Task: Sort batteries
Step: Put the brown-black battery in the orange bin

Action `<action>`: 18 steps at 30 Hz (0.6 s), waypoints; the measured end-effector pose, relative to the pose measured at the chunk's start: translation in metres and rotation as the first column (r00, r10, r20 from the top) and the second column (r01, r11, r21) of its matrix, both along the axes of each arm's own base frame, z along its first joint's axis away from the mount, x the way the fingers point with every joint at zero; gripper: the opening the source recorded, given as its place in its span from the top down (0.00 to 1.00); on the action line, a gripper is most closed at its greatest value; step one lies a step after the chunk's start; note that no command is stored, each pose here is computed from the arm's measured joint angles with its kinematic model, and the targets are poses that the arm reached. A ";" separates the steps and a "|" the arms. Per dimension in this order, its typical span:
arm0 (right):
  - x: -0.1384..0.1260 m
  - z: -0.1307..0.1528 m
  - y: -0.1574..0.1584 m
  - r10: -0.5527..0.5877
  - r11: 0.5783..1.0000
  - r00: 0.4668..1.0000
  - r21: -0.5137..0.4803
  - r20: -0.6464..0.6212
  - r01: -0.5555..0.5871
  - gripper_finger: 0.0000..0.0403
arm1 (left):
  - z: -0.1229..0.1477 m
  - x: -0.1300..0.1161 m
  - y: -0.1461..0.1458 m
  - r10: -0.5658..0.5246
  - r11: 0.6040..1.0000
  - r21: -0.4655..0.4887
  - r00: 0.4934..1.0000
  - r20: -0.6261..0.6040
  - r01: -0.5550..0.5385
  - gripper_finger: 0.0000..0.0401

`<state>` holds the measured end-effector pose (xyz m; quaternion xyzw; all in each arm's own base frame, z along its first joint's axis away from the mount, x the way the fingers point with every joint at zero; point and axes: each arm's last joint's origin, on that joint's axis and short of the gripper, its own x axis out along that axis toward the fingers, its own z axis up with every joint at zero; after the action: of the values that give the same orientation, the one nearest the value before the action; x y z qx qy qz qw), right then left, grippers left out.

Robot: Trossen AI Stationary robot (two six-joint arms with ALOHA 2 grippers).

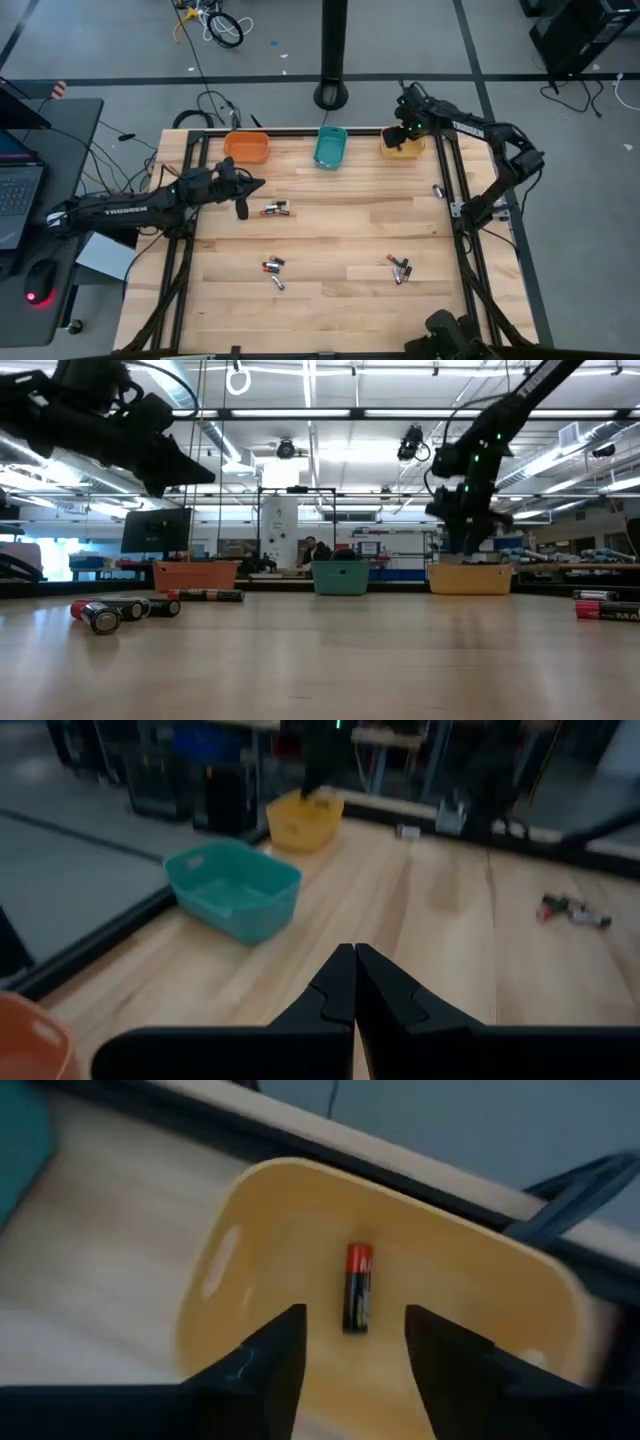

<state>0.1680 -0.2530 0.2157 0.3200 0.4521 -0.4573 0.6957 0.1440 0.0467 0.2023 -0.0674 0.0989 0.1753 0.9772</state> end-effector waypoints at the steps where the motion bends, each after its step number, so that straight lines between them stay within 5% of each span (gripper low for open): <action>1: 0.001 0.008 0.006 0.040 0.999 0.999 -0.002 -0.013 -0.040 0.58 | 0.004 0.001 0.000 -0.006 1.000 -0.010 1.000 -0.029 0.006 0.97; 8: 0.017 0.034 0.077 0.302 0.951 0.952 -0.048 -0.059 -0.305 0.96 | 0.018 0.006 -0.002 -0.077 0.995 -0.088 0.962 -0.260 0.056 0.97; 18: 0.044 0.031 0.163 0.499 0.855 0.859 -0.225 0.113 -0.467 0.98 | -0.001 0.029 -0.005 -0.200 0.970 -0.208 0.902 -0.383 0.127 0.97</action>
<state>0.2117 -0.0897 0.2468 0.1653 0.4122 -0.2799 0.8511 0.1728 0.0414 0.2010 -0.1083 0.3175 0.0929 0.9375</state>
